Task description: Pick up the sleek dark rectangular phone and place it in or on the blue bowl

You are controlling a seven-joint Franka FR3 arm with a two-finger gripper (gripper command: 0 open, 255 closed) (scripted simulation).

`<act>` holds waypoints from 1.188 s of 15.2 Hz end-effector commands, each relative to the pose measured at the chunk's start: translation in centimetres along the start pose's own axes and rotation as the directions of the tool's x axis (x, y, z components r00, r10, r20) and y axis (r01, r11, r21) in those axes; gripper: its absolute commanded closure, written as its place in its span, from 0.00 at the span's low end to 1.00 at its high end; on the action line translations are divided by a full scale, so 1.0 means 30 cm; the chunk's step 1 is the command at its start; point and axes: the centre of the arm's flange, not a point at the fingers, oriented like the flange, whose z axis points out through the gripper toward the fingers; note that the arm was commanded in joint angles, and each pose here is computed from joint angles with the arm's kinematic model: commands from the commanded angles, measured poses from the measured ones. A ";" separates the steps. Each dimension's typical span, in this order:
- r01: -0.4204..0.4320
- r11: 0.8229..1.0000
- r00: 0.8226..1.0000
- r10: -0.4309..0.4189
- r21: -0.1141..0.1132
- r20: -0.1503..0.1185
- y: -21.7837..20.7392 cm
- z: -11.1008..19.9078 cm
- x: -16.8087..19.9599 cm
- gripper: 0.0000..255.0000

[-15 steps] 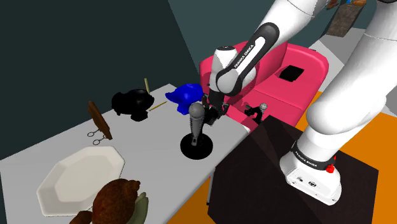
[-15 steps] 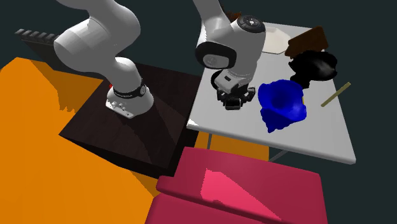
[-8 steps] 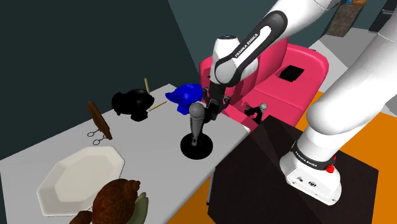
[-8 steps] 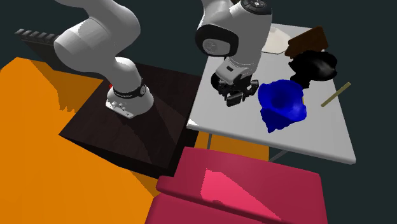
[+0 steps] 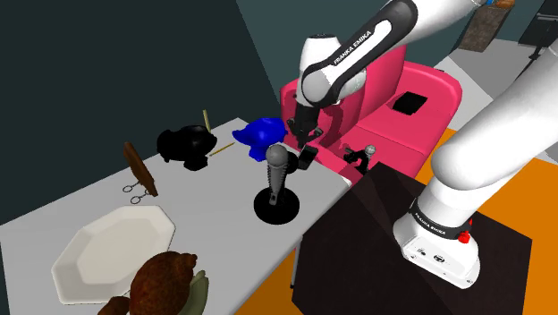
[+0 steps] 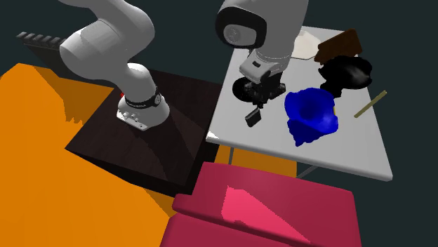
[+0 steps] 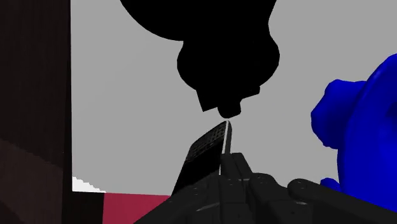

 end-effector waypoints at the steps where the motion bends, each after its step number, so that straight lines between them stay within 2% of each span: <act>1: 0.000 1.000 1.000 0.000 0.000 0.000 0.000 0.001 0.000 0.00; 2: -0.183 0.983 0.982 0.182 0.011 0.050 0.028 0.010 0.064 0.00; 3: -0.360 0.933 0.929 0.357 0.013 0.101 0.066 0.023 0.121 0.00; 4: -0.525 0.851 0.842 0.518 0.006 0.151 0.114 0.040 0.170 0.00; 5: -0.671 0.741 0.725 0.660 -0.011 0.199 0.169 0.059 0.208 0.00; 6: -0.769 0.638 0.616 0.753 -0.029 0.233 0.216 0.076 0.230 0.00; 13: -0.769 0.638 0.616 0.753 -0.029 0.233 0.196 0.196 0.208 0.00; 18: -0.769 0.638 0.616 0.753 -0.029 0.233 0.195 0.206 0.207 0.00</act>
